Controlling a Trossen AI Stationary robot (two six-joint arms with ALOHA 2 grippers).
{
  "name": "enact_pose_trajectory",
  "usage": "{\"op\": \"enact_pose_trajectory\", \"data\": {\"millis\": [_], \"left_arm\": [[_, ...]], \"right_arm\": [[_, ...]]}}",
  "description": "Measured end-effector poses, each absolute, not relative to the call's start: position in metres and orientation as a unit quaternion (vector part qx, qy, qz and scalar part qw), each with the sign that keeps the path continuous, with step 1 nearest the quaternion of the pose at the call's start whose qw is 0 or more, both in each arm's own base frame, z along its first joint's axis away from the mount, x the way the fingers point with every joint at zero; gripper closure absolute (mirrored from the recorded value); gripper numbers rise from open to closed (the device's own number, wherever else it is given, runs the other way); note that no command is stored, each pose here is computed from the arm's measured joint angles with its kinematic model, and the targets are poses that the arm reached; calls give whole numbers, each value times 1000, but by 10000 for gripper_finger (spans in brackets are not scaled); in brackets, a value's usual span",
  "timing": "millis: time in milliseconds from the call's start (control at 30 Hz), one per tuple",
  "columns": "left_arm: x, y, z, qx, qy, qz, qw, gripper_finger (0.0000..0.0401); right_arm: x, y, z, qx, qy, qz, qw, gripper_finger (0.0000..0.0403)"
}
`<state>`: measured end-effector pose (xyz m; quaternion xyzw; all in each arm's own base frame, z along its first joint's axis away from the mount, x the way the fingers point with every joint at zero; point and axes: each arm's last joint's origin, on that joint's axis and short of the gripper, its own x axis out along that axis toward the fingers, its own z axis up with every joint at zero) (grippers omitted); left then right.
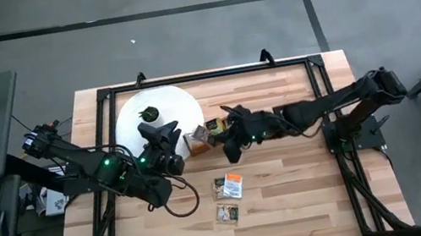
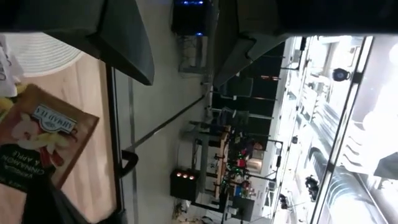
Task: Pick & Place Tea
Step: Put the brown tea bag into the right section of the wooden organizer
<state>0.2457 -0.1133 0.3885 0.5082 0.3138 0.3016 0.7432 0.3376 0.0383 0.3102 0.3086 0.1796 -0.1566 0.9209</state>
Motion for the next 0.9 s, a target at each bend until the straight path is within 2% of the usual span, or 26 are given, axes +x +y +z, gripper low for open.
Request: {"op": "enact_pose_trajectory", "data": {"millis": [367,700,900], "left_arm": [[247,-115,400,468,303,258,789,243],[249,-119,396,356,291,204,864,243],[249,-122,394,282,294,160,899,243]], "right_arm": [[308,-32,304,293,336,-99,890,403],[282,-98,294,234,400,-72,883,403],[273,-120,291,190,434,-61,879,403]]}}
